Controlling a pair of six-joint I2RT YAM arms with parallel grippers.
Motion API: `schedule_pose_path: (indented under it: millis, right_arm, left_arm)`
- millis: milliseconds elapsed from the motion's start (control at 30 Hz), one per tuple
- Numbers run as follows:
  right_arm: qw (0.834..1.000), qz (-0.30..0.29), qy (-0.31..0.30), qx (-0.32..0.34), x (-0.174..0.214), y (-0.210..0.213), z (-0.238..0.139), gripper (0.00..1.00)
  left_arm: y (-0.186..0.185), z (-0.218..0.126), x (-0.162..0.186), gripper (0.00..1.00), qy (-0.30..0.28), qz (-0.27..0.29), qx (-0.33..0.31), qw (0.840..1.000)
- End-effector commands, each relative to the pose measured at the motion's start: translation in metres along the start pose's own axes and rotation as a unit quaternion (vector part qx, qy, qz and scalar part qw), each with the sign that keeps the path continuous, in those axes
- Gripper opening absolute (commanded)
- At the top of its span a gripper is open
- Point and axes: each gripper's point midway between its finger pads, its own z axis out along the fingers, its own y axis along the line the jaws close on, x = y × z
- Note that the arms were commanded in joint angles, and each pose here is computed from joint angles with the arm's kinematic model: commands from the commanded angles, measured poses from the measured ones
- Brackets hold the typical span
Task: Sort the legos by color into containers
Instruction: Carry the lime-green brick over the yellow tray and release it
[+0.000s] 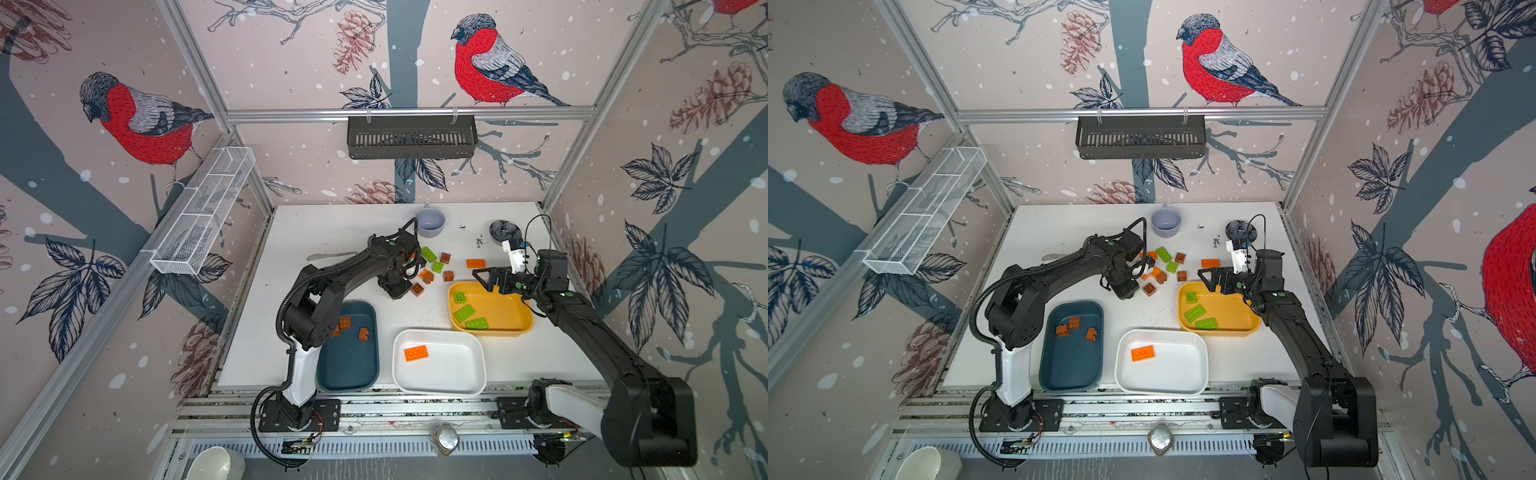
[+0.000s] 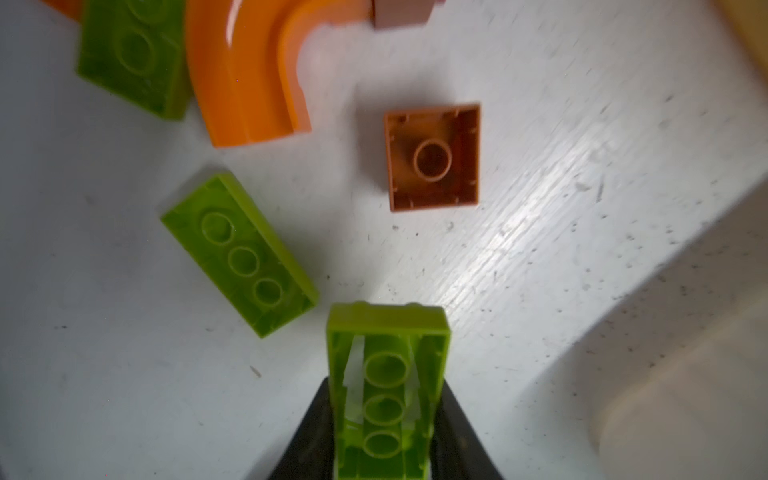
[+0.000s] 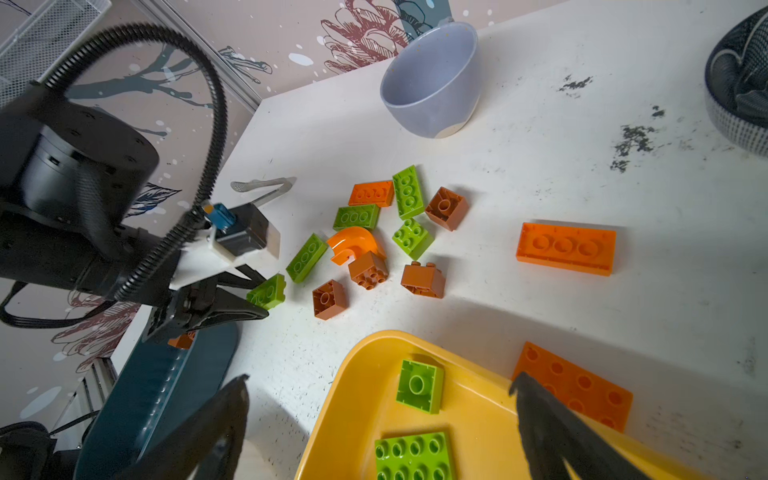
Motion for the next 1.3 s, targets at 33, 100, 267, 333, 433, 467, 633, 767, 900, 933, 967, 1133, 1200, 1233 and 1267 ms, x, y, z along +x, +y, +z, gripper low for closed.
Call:
schedule_pose_path:
  millis: [33,100,267,333,433,467,633,767,900,933,967,1133,1200,1233,1267]
  right_arm:
    - [1.0,-0.012,-0.014,-0.022,-0.01,0.01,-0.009,0.99]
    - [1.0,-0.008,-0.017,-0.017,-0.011,0.007,-0.013,0.99]
    - [1.0,0.007,-0.024,-0.006,-0.009,0.006,-0.021,0.99]
    - [1.0,0.011,-0.025,0.003,-0.007,0.003,-0.024,0.99]
    - [0.999,0.019,-0.029,0.017,-0.006,-0.002,-0.029,0.99]
    - [0.999,0.02,-0.031,0.024,-0.006,-0.004,-0.031,0.99]
    - [0.997,0.031,-0.037,0.06,-0.004,-0.017,-0.039,0.99]
    - [0.996,0.033,-0.041,0.066,-0.002,-0.019,-0.041,0.99]
    - [0.996,0.031,-0.043,0.067,-0.001,-0.019,-0.042,0.99]
    - [0.996,0.032,-0.043,0.068,-0.001,-0.02,-0.042,0.99]
    - [0.996,0.032,-0.043,0.067,-0.001,-0.02,-0.042,0.99]
    - [0.997,0.03,-0.048,0.055,-0.004,-0.016,-0.041,0.99]
    - [0.997,0.029,-0.049,0.047,-0.004,-0.014,-0.039,1.0]
    - [0.997,0.028,-0.049,0.043,-0.005,-0.013,-0.039,0.99]
    - [0.998,0.027,-0.05,0.04,-0.006,-0.011,-0.039,0.99]
  left_arm:
    - [-0.021,-0.025,-0.031,0.28,-0.042,-0.013,0.059,0.997]
    - [-0.031,-0.035,-0.053,0.27,-0.073,-0.013,0.079,0.994]
    - [-0.078,-0.052,-0.1,0.24,-0.129,0.005,0.153,0.98]
    - [-0.095,-0.053,-0.11,0.24,-0.136,0.016,0.17,0.976]
    - [-0.117,-0.046,-0.118,0.24,-0.14,0.021,0.195,0.971]
    - [-0.122,-0.039,-0.119,0.24,-0.135,0.02,0.198,0.971]
    - [-0.148,-0.014,-0.121,0.25,-0.119,0.017,0.21,0.97]
    - [-0.155,-0.006,-0.122,0.3,-0.116,0.013,0.212,0.97]
    - [-0.157,-0.003,-0.118,0.52,-0.113,0.011,0.213,0.971]
    - [-0.155,-0.002,-0.117,0.56,-0.11,0.011,0.206,0.972]
    - [-0.152,-0.003,-0.117,0.59,-0.111,0.012,0.197,0.974]
    - [-0.131,-0.019,-0.113,0.67,-0.117,0.007,0.17,0.979]
    - [-0.112,-0.025,-0.106,0.68,-0.116,-0.003,0.144,0.983]
    - [-0.1,-0.028,-0.103,0.68,-0.115,-0.013,0.13,0.985]
    - [-0.084,-0.031,-0.098,0.68,-0.114,-0.03,0.117,0.986]
